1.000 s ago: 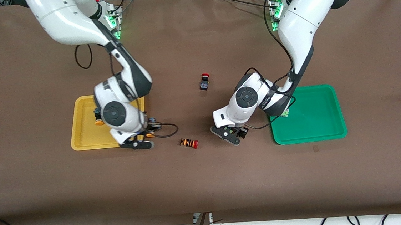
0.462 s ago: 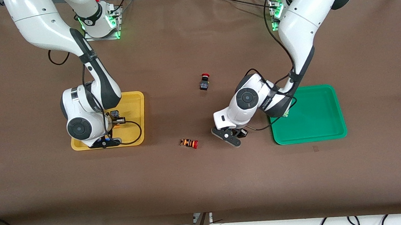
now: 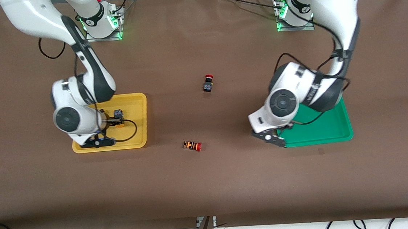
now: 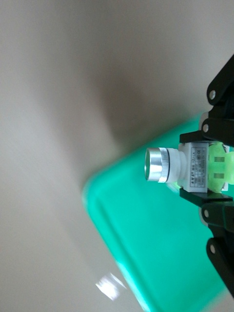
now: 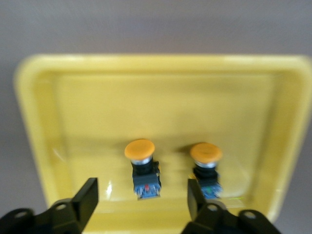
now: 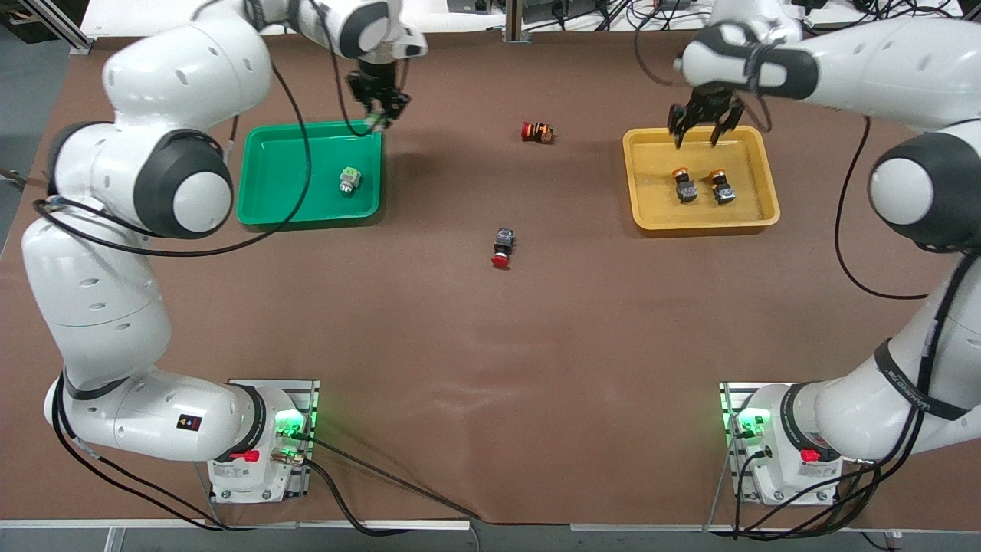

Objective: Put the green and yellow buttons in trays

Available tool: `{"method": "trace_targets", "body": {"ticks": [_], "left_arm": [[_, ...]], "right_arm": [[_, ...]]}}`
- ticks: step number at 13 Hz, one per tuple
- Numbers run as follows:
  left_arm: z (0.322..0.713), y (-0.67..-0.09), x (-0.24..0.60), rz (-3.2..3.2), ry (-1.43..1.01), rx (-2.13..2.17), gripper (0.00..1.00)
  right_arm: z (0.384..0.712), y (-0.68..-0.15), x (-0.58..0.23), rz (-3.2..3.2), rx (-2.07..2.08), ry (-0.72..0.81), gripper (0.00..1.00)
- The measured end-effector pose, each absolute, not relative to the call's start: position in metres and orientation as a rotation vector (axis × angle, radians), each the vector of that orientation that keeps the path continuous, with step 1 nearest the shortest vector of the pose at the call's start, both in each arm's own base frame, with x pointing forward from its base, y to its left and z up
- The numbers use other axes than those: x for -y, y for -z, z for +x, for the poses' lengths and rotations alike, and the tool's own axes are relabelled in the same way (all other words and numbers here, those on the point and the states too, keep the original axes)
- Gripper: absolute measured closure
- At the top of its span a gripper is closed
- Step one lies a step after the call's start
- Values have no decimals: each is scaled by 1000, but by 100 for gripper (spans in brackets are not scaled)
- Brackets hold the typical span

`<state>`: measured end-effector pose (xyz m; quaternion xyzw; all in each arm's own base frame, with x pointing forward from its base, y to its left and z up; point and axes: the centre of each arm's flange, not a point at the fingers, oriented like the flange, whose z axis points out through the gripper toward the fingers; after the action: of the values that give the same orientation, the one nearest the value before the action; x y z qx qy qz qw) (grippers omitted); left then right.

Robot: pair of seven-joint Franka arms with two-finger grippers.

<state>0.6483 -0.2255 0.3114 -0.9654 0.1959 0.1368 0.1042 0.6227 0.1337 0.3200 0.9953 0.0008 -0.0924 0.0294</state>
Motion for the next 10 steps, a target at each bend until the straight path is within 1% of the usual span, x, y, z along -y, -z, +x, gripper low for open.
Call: {"method": "trace_targets", "body": {"ticks": [1,2,4,5,7,8,9,10], "left_arm": [[650,-304,185,-2795,-500,-526,59],[651,-288,145,-2767,-575,-502,59],[651,-249,69,-2785,-682,-444,59],[650,-231,41,-2816,-683,-431,59],[643,-199,27,-2873,-614,-451,59],[641,-195,37,-2887,-581,-480,52],[644,-204,52,-2898,-537,-510,42],[648,-228,68,-2904,-477,-536,32]], "right_arm": [[624,-372,-125,3079,19,245,2],[622,-420,-115,3083,40,228,0],[613,-500,-101,3083,73,228,0],[608,-531,-98,3088,82,207,0],[592,-573,-96,3099,81,149,0],[584,-585,-96,3103,76,127,0],[577,-595,-97,3106,69,112,0],[570,-606,-95,3108,66,94,0]]}}
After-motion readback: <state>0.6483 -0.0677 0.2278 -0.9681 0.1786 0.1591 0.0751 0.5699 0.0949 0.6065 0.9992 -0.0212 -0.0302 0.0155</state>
